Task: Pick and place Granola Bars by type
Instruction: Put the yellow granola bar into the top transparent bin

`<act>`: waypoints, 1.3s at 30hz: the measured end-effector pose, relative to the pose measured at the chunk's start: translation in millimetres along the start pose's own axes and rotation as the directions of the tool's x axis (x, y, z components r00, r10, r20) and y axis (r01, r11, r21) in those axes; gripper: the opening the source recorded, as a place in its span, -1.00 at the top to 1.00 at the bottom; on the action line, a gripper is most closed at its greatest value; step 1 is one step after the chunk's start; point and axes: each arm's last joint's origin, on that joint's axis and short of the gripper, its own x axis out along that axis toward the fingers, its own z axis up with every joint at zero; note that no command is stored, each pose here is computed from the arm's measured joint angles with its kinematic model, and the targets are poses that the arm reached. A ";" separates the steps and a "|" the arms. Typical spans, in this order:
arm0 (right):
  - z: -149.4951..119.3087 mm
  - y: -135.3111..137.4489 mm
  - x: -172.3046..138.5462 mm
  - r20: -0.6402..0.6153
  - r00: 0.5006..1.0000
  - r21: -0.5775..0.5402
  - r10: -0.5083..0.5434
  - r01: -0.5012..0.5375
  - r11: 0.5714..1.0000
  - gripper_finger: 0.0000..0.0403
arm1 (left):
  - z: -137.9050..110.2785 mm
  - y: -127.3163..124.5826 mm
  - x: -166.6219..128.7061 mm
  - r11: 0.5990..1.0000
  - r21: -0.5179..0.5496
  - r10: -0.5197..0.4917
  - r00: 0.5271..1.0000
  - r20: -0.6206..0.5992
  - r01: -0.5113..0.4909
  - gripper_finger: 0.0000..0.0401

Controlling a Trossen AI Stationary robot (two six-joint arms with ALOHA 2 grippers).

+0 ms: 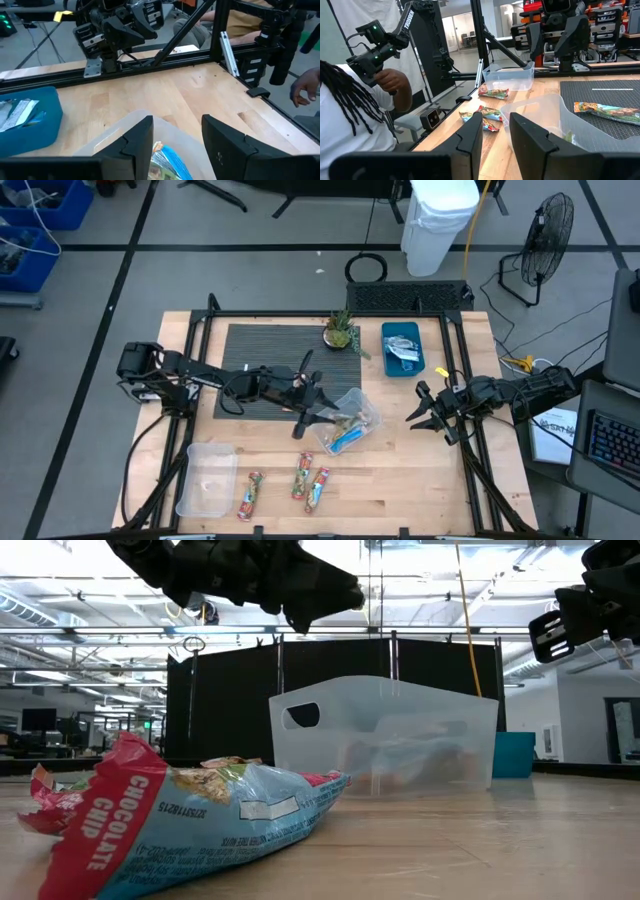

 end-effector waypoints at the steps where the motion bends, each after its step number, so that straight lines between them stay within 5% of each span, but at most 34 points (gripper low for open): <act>1: 0.0 0.0 0.0 0.000 1.000 0.000 0.000 0.000 1.000 0.56 | -0.1 0.3 0.0 1.000 0.000 0.010 1.000 -0.001 -0.010 0.14; 10: 0.0 0.0 0.0 0.000 1.000 0.000 0.000 0.000 1.000 0.56 | -12.9 3.6 -1.6 0.986 -0.018 0.160 0.976 -0.148 -0.165 0.14; 17: 0.0 0.0 0.0 0.000 1.000 0.000 0.000 0.000 1.000 0.56 | -21.0 6.6 -17.0 0.910 -0.047 0.374 0.863 -0.339 -0.413 0.14; 21: -0.1 0.0 0.0 -0.001 1.000 0.000 0.000 0.000 1.000 0.56 | -26.6 9.8 -27.9 0.857 -0.104 0.414 0.796 -0.442 -0.504 0.14; 29: -0.1 0.0 0.0 -0.001 1.000 0.000 0.000 0.000 1.000 0.56 | -47.1 29.6 -43.3 0.655 -0.296 0.426 0.663 -0.615 -0.695 0.14; 39: 0.0 0.0 0.0 0.000 1.000 0.000 0.000 0.000 1.000 0.56 | -68.5 27.2 -65.7 0.441 -0.279 0.348 0.449 -0.823 -0.853 0.14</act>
